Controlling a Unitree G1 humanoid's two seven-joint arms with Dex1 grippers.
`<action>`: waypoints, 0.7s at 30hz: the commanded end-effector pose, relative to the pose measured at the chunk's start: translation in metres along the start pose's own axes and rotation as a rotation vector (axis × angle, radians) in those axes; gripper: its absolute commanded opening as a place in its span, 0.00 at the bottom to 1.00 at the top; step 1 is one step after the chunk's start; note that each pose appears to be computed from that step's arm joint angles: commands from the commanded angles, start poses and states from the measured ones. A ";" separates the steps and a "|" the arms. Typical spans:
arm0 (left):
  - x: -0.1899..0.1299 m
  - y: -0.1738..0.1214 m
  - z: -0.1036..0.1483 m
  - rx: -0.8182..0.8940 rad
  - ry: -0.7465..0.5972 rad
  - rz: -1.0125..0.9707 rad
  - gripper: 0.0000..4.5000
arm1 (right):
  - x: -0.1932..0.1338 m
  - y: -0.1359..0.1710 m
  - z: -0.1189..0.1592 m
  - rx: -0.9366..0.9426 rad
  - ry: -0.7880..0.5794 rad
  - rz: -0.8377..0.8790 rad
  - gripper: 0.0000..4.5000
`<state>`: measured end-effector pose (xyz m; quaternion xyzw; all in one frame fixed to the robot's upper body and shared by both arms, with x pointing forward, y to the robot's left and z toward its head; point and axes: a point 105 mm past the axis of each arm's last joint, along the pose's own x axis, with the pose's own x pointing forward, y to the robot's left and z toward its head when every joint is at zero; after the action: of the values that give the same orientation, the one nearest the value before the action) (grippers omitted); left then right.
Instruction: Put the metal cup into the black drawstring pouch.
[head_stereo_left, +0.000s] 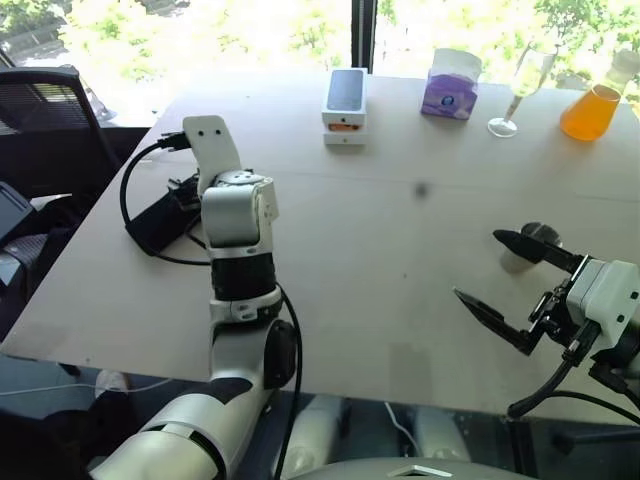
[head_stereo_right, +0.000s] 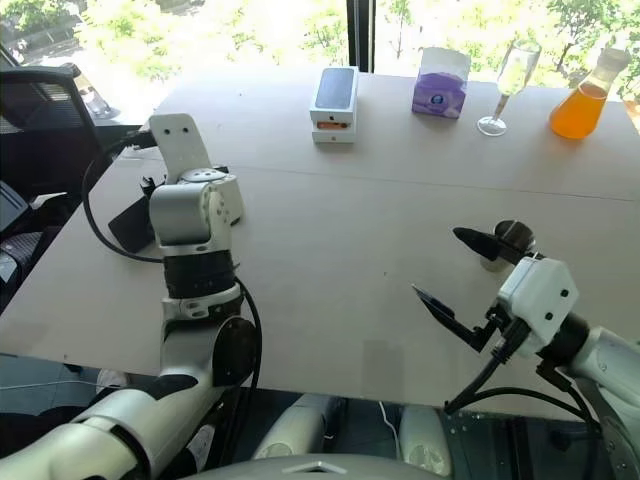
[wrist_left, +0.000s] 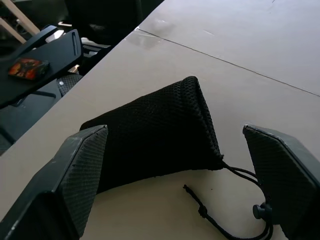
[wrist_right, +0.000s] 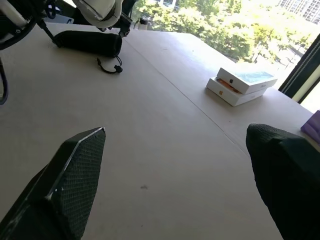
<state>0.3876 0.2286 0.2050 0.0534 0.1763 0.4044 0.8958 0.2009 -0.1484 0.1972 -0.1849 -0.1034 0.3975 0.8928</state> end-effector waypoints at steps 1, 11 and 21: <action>0.003 -0.013 0.011 -0.078 0.025 0.010 0.99 | -0.002 -0.003 0.005 -0.022 -0.018 -0.020 1.00; 0.018 -0.026 0.018 -0.074 -0.005 0.030 0.99 | 0.009 -0.008 0.033 0.028 -0.161 -0.042 1.00; 0.023 -0.029 0.019 -0.044 -0.023 0.034 0.99 | 0.011 -0.041 0.062 0.047 -0.226 0.026 1.00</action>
<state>0.4258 0.2287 0.1894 0.0371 0.1882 0.4183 0.8878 0.2163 -0.1414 0.2561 -0.1216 -0.1803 0.4259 0.8782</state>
